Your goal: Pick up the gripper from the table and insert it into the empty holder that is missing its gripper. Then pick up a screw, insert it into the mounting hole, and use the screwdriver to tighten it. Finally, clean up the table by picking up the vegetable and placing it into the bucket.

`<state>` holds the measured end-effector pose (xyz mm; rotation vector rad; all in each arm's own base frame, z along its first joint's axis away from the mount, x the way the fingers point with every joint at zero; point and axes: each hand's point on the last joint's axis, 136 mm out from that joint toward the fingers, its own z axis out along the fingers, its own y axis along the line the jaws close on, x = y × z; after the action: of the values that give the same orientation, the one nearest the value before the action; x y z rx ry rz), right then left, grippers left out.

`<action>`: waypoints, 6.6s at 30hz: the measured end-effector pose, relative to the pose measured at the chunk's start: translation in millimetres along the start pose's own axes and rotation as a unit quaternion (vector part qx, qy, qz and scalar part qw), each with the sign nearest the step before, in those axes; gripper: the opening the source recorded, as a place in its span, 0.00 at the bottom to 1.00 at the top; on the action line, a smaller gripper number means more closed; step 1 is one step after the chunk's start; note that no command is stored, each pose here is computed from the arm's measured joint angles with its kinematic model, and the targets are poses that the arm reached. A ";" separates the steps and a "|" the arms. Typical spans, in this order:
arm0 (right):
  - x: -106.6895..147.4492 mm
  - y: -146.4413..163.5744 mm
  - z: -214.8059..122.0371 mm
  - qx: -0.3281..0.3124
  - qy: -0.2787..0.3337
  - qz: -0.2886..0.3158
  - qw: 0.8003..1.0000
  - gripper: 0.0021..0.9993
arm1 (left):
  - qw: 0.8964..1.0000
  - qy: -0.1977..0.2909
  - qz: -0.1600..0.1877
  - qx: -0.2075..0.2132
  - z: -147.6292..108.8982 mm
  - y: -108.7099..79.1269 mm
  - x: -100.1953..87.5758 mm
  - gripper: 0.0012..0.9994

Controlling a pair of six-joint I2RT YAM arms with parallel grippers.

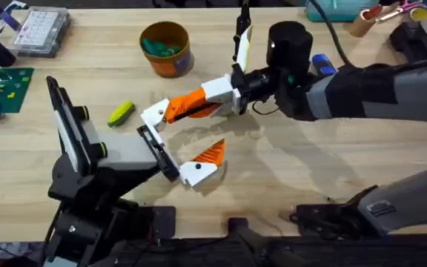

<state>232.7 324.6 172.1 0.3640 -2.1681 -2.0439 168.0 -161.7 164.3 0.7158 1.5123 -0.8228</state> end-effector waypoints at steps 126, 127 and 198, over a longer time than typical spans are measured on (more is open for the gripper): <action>-20.9 -18.9 29.2 0.044 -0.088 0.033 0.995 0.57 | 1.000 0.001 -0.012 -0.019 -0.4 7.6 0.8 0.99; -20.9 -18.9 29.2 0.044 -0.088 0.033 0.995 0.57 | 1.000 0.001 -0.012 -0.019 -0.4 7.6 0.8 0.99; 12.3 10.8 -8.0 0.003 0.009 0.026 1.000 1.00 | 0.998 0.005 0.015 0.058 -0.8 -20.2 2.3 0.99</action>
<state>222.1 314.1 182.6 0.3220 -2.1494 -1.9995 150.7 -172.3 164.0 0.8268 1.4675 -0.8910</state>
